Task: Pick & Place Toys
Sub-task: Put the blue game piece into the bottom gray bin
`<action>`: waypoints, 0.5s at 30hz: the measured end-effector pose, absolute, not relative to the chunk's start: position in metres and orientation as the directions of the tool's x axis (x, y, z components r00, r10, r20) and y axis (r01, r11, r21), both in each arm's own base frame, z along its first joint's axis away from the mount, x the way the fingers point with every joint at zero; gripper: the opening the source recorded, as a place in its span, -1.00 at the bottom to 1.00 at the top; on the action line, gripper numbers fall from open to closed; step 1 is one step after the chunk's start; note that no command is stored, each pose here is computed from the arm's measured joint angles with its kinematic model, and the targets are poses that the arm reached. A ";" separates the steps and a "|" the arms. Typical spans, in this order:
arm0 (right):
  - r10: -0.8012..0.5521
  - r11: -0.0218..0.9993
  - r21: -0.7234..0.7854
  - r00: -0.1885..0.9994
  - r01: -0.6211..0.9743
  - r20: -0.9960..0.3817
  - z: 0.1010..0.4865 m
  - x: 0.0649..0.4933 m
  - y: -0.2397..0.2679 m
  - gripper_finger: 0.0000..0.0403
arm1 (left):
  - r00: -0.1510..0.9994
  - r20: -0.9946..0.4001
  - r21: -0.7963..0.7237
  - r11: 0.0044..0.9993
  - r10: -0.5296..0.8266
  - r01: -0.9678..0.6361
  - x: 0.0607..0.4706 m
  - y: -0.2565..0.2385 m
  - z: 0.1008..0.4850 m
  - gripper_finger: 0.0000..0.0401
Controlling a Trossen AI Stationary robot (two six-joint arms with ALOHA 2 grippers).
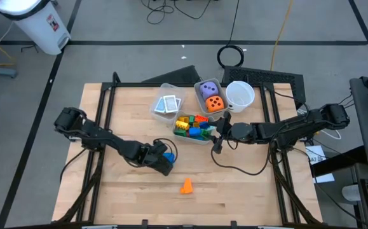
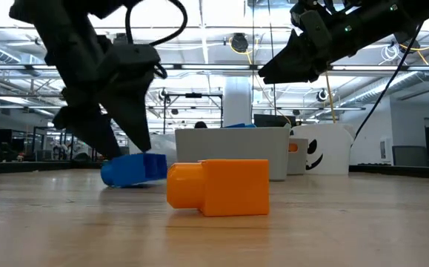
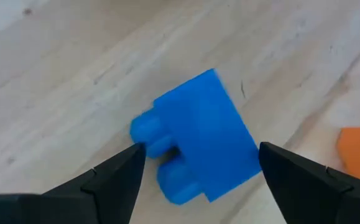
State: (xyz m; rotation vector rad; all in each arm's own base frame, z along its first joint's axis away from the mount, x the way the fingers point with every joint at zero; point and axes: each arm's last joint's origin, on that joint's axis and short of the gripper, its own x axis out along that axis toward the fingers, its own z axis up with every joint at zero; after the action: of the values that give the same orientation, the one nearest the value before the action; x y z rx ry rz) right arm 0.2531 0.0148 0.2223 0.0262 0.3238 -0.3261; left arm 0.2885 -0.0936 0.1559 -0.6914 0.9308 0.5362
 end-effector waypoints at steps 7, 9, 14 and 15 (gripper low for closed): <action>-0.310 0.947 -0.025 0.898 0.319 -0.312 0.223 0.253 0.015 0.12 | 0.452 -0.884 -0.277 0.638 0.124 -0.718 0.293 -0.092 0.141 0.60; -0.310 0.947 -0.025 0.898 0.319 -0.313 0.223 0.253 0.015 0.12 | 0.436 -0.890 -0.249 0.664 0.130 -0.705 0.292 -0.091 0.141 0.60; -0.311 0.947 -0.025 0.898 0.319 -0.313 0.223 0.253 0.015 0.12 | 0.346 -0.928 -0.139 0.735 0.137 -0.664 0.281 -0.088 0.141 0.60; -0.310 0.947 -0.024 0.898 0.319 -0.312 0.223 0.253 0.015 0.12 | 0.326 -0.936 -0.118 0.749 0.136 -0.652 0.280 -0.088 0.141 0.60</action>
State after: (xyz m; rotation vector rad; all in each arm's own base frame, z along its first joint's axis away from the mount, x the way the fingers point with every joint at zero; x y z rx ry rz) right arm 0.2533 0.0149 0.2227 0.0275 0.3187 -0.3258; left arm 0.2798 -0.0877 0.1408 -0.5353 1.1299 0.5500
